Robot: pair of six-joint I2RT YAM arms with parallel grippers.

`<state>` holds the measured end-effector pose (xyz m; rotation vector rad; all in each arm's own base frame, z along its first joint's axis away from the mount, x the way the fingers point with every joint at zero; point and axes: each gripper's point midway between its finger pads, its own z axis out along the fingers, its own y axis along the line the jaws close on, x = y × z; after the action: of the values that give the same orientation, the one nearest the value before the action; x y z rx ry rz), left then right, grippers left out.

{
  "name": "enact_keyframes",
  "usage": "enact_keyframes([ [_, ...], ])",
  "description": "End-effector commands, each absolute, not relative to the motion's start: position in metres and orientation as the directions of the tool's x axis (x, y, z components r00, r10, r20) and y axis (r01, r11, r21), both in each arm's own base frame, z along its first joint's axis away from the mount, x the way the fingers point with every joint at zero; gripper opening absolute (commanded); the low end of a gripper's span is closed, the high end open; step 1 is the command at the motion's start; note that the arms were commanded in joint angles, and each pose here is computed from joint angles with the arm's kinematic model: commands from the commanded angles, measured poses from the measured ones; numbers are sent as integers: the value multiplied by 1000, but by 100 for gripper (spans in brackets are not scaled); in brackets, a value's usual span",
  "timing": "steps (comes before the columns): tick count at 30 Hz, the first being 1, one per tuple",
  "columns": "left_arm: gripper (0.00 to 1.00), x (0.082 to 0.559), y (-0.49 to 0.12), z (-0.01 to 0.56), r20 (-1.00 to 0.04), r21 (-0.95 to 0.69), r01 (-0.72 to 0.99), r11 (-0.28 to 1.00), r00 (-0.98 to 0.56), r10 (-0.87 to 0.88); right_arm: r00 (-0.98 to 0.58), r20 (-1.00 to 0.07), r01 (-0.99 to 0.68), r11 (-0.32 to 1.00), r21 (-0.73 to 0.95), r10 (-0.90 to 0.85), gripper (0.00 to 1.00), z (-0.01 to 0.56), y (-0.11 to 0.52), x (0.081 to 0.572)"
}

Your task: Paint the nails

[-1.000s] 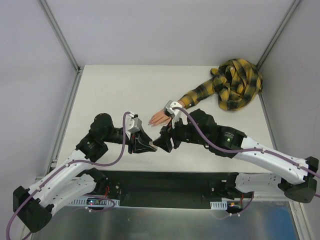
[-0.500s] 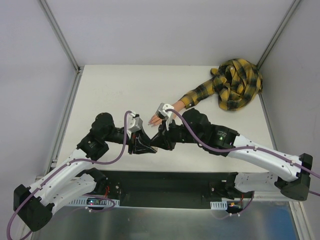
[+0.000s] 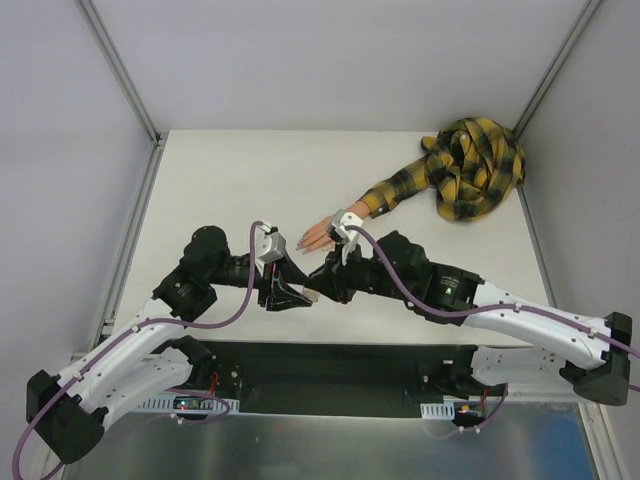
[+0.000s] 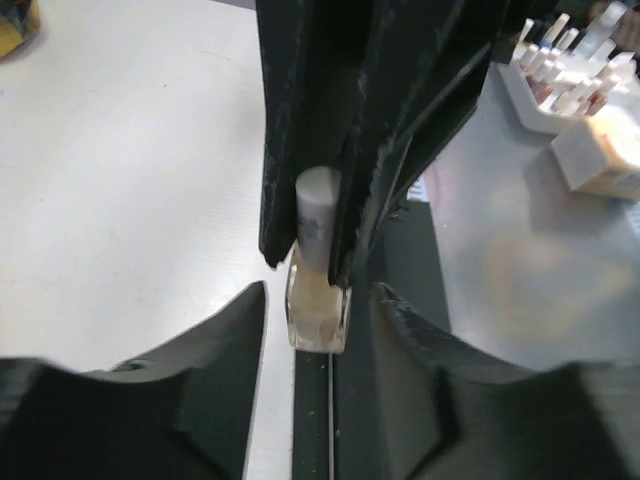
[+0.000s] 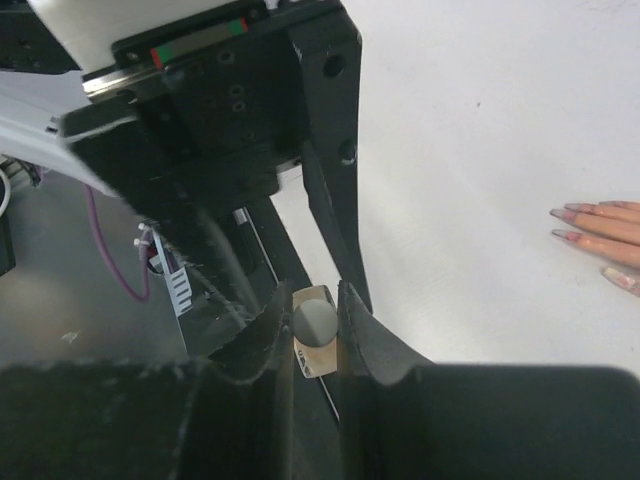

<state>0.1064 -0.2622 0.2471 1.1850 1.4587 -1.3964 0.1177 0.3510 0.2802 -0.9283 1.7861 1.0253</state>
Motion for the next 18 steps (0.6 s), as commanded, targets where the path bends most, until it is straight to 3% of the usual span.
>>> enact_keyframes([
  [1,54,106,-261,266,-979,-194,980,-53,-190,73,-377,-925,-832,456,316,-48,0,307,337,130],
  [2,60,105,-261,267,-979,-194,979,-59,-189,72,-387,-921,-821,469,325,-39,1,306,333,135],
  [7,70,104,-258,272,-985,-167,985,-40,-164,59,-468,-883,-791,458,405,-28,1,297,318,139],
  [10,75,111,-256,272,-988,-148,989,12,-148,54,-495,-869,-734,539,413,-8,0,280,300,158],
  [13,80,131,-251,271,-989,-129,981,142,-137,50,-469,-883,-585,740,334,28,0,253,263,193],
  [14,81,141,-248,268,-989,-127,970,209,-141,53,-460,-887,-537,785,309,35,0,244,253,200],
  [15,90,149,-246,267,-989,-123,959,254,-140,52,-454,-890,-490,823,287,40,0,229,241,205],
  [18,93,168,-236,266,-990,-107,920,378,-133,45,-394,-917,-370,901,226,68,0,192,215,218],
])
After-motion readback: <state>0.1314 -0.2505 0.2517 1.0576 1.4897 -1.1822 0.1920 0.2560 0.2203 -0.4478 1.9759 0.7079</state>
